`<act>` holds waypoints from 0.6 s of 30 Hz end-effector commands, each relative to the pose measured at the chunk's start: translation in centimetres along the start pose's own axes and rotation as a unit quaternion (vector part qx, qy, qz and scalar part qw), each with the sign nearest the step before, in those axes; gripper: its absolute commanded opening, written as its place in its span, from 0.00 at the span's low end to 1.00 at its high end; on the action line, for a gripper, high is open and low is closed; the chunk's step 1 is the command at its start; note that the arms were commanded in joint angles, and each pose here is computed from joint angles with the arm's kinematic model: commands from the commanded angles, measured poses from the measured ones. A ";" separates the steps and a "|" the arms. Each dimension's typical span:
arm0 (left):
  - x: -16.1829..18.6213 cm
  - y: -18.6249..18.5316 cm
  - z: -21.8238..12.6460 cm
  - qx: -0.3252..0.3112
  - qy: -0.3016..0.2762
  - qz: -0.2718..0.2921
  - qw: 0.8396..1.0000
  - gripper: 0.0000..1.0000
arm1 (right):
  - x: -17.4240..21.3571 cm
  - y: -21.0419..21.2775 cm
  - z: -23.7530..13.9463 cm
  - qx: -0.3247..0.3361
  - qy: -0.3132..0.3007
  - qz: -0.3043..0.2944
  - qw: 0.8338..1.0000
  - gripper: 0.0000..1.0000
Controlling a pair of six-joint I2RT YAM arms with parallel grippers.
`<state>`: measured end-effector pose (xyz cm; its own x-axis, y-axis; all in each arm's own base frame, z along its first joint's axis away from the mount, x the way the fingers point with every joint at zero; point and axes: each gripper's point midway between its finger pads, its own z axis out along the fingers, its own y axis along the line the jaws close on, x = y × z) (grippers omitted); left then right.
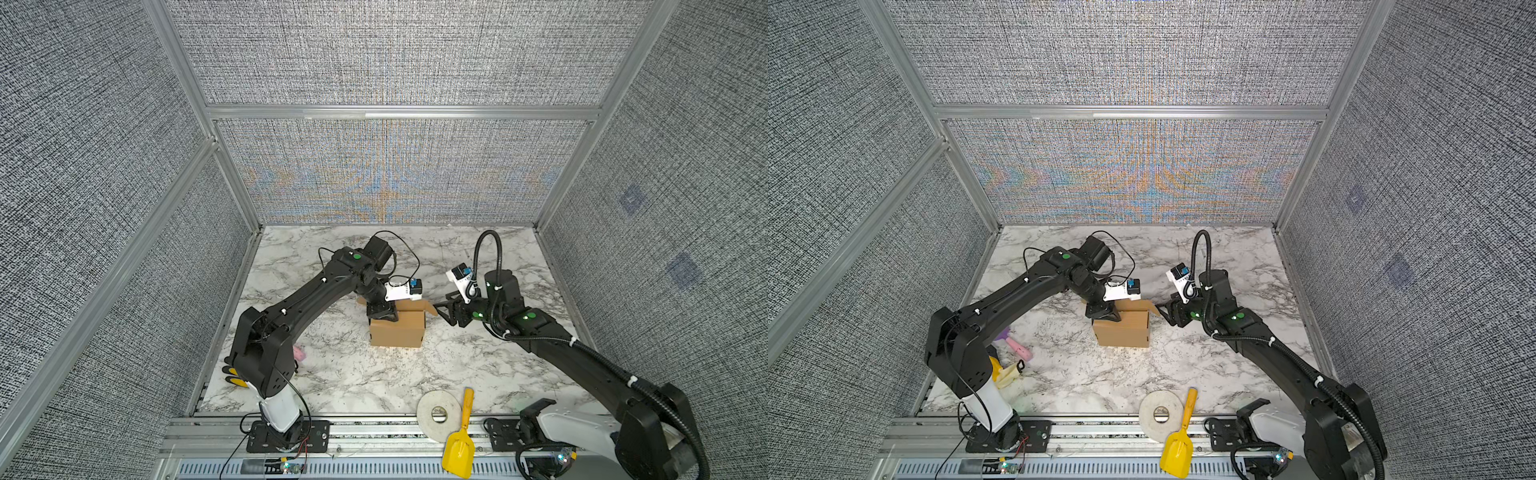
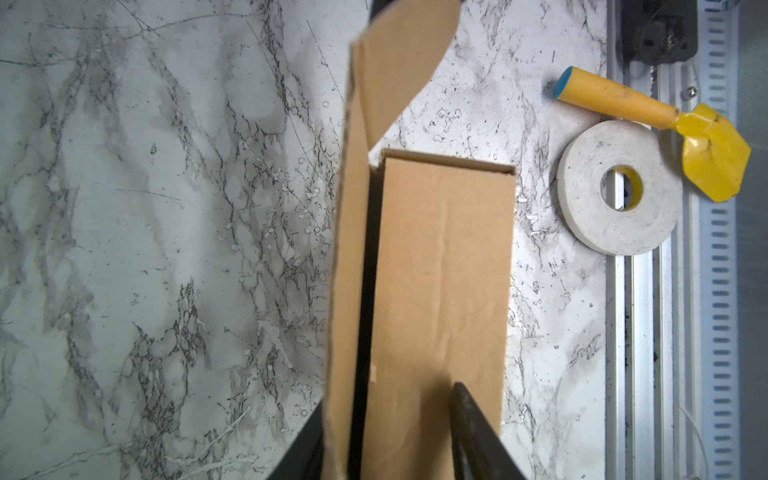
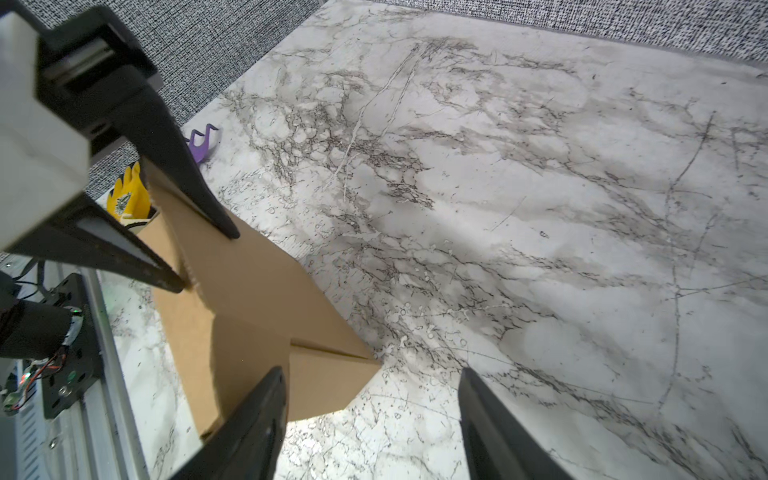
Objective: Fold the paper box
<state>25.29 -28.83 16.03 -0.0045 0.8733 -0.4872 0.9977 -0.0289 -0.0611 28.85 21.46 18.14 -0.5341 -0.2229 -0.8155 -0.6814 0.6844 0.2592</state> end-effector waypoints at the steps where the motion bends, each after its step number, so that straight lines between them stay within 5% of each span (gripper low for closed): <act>1: 0.7 0.9 0.3 -0.020 0.021 0.000 1.000 0.43 | 0.2 1.3 -0.2 -0.027 0.000 0.009 1.000 0.65; 18: 0.4 1.1 0.5 -0.014 0.018 -0.001 1.000 0.41 | 0.6 3.1 0.4 -0.025 0.006 0.015 1.000 0.51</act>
<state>25.70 -29.01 15.99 -0.0080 0.8760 -0.4822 0.9980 -0.0233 -0.0589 26.37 23.63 17.73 -0.5683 -0.2211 -0.7926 -0.6941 0.6462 0.3174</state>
